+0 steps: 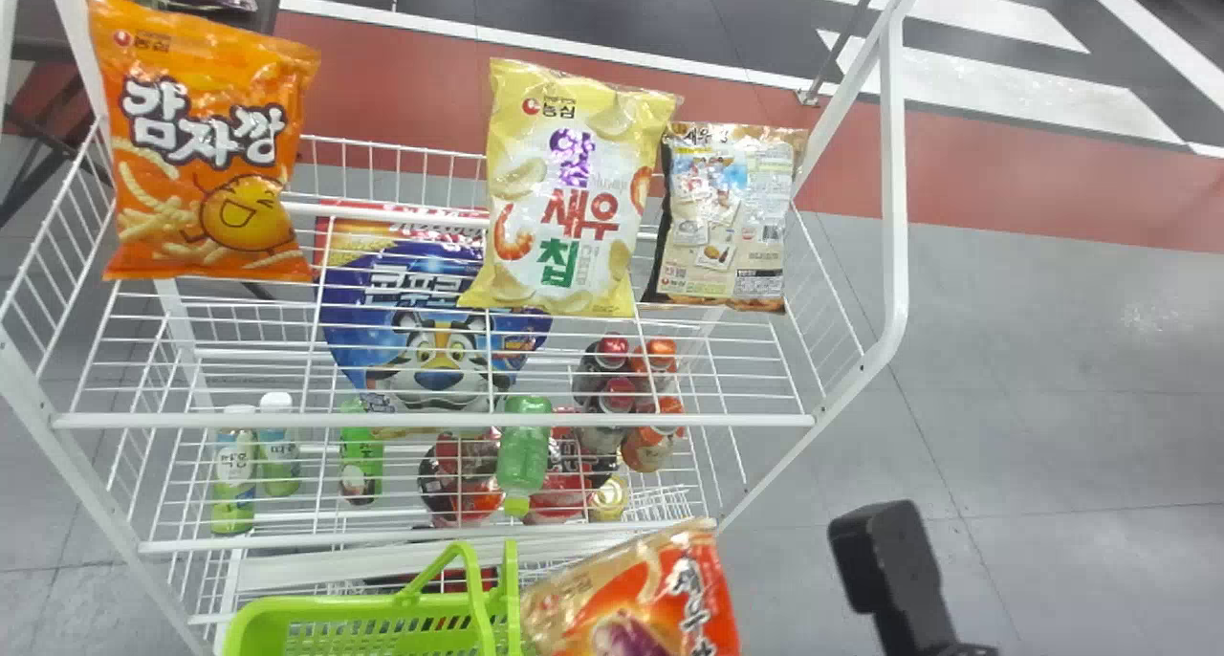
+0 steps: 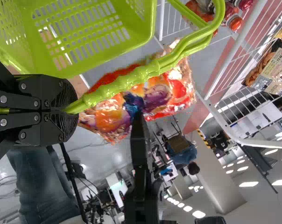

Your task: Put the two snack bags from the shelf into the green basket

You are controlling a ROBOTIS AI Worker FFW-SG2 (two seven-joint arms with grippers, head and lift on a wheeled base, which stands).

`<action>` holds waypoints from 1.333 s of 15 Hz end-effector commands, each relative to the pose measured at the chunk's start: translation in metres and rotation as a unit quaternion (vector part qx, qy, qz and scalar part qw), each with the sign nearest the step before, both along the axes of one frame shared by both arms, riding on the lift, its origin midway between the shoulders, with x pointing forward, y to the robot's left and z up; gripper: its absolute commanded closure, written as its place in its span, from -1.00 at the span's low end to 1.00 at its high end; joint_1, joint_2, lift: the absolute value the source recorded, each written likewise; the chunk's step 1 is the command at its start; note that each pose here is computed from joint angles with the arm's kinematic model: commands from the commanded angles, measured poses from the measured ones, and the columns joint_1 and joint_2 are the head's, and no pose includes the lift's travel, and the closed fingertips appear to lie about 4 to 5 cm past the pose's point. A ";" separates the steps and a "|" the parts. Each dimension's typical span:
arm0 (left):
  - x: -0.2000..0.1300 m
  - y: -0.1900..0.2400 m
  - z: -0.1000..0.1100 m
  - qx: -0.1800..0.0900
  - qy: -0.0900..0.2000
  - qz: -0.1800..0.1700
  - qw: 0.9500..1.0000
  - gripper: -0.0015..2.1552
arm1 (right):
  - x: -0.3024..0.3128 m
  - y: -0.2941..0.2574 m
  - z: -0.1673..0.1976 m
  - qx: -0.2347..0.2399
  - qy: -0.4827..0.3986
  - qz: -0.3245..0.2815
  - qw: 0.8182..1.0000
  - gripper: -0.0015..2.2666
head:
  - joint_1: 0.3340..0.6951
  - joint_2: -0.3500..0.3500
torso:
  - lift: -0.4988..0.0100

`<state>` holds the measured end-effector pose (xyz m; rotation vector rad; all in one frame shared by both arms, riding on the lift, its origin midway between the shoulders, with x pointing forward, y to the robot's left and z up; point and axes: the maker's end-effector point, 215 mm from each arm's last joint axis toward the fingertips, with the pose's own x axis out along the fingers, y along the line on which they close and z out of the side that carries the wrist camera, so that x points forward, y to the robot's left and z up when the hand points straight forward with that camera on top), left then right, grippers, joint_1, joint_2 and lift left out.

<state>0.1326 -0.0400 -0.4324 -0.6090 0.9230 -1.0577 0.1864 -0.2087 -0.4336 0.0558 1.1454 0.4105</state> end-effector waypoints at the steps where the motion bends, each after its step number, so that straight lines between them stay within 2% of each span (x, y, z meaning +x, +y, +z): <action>1: -0.004 -0.005 0.003 0.002 -0.003 -0.004 1.000 0.57 | -0.016 0.025 -0.020 0.011 0.034 0.021 0.999 0.98 | 1.00 -1.00 | 0.92; 6: -0.009 -0.006 0.005 0.004 -0.003 -0.006 1.000 0.57 | -0.033 0.069 -0.081 -0.001 0.090 0.064 0.994 0.98 | 1.00 -1.00 | 0.92; 7: -0.010 -0.005 0.005 0.005 -0.002 -0.006 1.000 0.57 | -0.019 0.079 -0.089 0.010 0.072 0.063 0.995 0.90 | 1.00 -1.00 | 0.92; 8: -0.010 -0.005 0.005 0.004 -0.003 -0.007 1.000 0.57 | 0.000 0.089 -0.092 0.030 0.042 0.061 0.997 0.43 | 1.00 -1.00 | 0.92; 9: -0.011 -0.005 0.005 0.004 -0.004 -0.008 1.000 0.57 | 0.019 0.096 -0.090 0.042 0.011 0.059 0.997 -0.15 | 1.00 -1.00 | 0.92; 10: -0.011 -0.005 0.006 0.003 -0.004 -0.008 1.000 0.57 | 0.034 0.100 -0.090 0.055 -0.009 0.060 0.997 -0.93 | 1.00 -1.00 | 0.92; 11: -0.011 -0.005 0.006 0.003 -0.004 -0.009 1.000 0.57 | 0.038 0.104 -0.091 0.071 -0.005 0.066 0.995 -1.00 | 1.00 -1.00 | 0.92; 14: -0.010 -0.002 0.006 0.004 -0.005 -0.009 1.000 0.57 | 0.043 0.094 -0.083 0.074 -0.012 0.059 0.995 -0.94 | 1.00 -1.00 | 0.92; 18: -0.009 -0.001 0.006 0.004 -0.006 -0.009 1.000 0.57 | 0.086 0.049 -0.040 0.030 -0.091 0.016 0.995 -0.93 | 1.00 -1.00 | 0.92; 20: -0.008 -0.001 0.005 0.003 -0.006 -0.008 1.000 0.57 | 0.124 0.029 -0.010 0.032 -0.158 -0.020 0.987 -0.93 | 1.00 -1.00 | 0.92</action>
